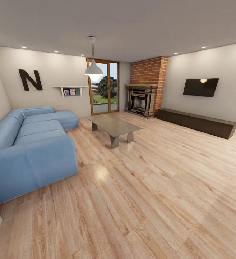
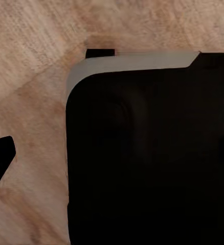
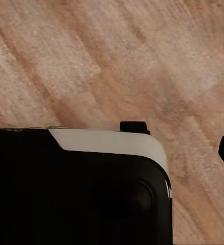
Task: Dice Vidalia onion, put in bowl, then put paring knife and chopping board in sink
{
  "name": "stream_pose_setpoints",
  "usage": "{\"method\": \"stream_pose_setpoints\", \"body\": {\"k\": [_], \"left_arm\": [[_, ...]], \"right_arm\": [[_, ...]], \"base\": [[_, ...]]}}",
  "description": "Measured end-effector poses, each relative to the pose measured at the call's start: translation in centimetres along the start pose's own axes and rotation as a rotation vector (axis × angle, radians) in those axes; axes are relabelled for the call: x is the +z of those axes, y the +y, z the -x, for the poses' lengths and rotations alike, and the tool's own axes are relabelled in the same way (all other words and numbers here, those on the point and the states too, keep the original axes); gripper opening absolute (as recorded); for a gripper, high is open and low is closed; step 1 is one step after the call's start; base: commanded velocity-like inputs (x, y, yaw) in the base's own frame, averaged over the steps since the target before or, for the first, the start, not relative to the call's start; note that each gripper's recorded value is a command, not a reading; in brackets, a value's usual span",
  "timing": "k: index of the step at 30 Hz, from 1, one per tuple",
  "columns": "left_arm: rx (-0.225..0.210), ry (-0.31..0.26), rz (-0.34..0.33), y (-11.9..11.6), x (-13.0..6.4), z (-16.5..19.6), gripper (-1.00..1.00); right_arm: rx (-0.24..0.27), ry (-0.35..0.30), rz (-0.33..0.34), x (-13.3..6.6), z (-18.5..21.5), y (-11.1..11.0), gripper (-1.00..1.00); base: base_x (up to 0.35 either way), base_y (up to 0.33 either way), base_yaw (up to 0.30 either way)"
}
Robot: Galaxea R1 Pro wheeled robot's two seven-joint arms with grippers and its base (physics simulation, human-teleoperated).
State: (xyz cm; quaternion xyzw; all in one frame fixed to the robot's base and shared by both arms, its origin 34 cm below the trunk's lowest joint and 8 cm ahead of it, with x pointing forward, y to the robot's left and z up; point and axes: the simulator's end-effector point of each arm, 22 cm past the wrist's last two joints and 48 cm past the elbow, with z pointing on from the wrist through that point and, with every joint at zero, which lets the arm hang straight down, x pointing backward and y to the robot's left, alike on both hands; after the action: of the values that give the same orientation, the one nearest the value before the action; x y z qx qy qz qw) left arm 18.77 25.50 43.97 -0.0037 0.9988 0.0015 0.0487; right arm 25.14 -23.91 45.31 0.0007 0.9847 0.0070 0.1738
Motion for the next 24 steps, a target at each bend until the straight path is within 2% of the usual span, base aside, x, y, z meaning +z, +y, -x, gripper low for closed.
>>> {"method": "stream_pose_setpoints", "body": {"k": [7, 9, 11, 12, 13, 16, 19, 24], "left_arm": [[-0.004, -0.127, 0.004, 0.3, -0.4, 6.1, 1.00], [-0.003, -0.165, 0.004, 0.3, -0.6, 7.8, 1.00], [0.001, -0.242, 0.014, 1.1, -1.2, 10.7, 1.00], [0.003, -0.264, 0.018, 1.4, -1.4, 11.3, 1.00], [0.006, -0.327, 0.028, 2.2, -1.8, 13.0, 1.00], [0.016, -0.454, 0.032, 2.7, -3.0, 15.7, 1.00], [0.018, -0.481, 0.035, 3.0, -3.2, 15.9, 1.00], [0.015, -0.472, 0.037, 3.1, -2.9, 14.8, 1.00]], "right_arm": [[-0.005, -0.198, -0.010, 0.2, 9.3, -0.7, 1.00], [-0.006, -0.233, -0.011, 0.0, 10.9, -0.8, 1.00], [-0.007, -0.275, -0.012, -0.2, 12.9, -0.8, 1.00], [-0.007, -0.290, -0.012, -0.3, 13.5, -0.9, 1.00], [-0.007, -0.302, -0.012, -0.4, 14.1, -0.8, 1.00], [-0.005, -0.350, -0.004, -0.8, 15.4, -0.3, 1.00], [-0.005, -0.372, -0.003, -1.0, 15.8, -0.2, 1.00], [-0.009, -0.385, -0.007, -1.1, 16.0, -0.6, 1.00]], "base": [[0.000, 0.000, 0.000], [0.000, 0.000, 0.000], [0.000, 0.000, 0.000], [0.000, 0.000, 0.000], [0.000, 0.000, 0.000], [0.000, 0.000, 0.000], [0.000, 0.000, 0.000], [0.000, 0.000, 0.000]]}}
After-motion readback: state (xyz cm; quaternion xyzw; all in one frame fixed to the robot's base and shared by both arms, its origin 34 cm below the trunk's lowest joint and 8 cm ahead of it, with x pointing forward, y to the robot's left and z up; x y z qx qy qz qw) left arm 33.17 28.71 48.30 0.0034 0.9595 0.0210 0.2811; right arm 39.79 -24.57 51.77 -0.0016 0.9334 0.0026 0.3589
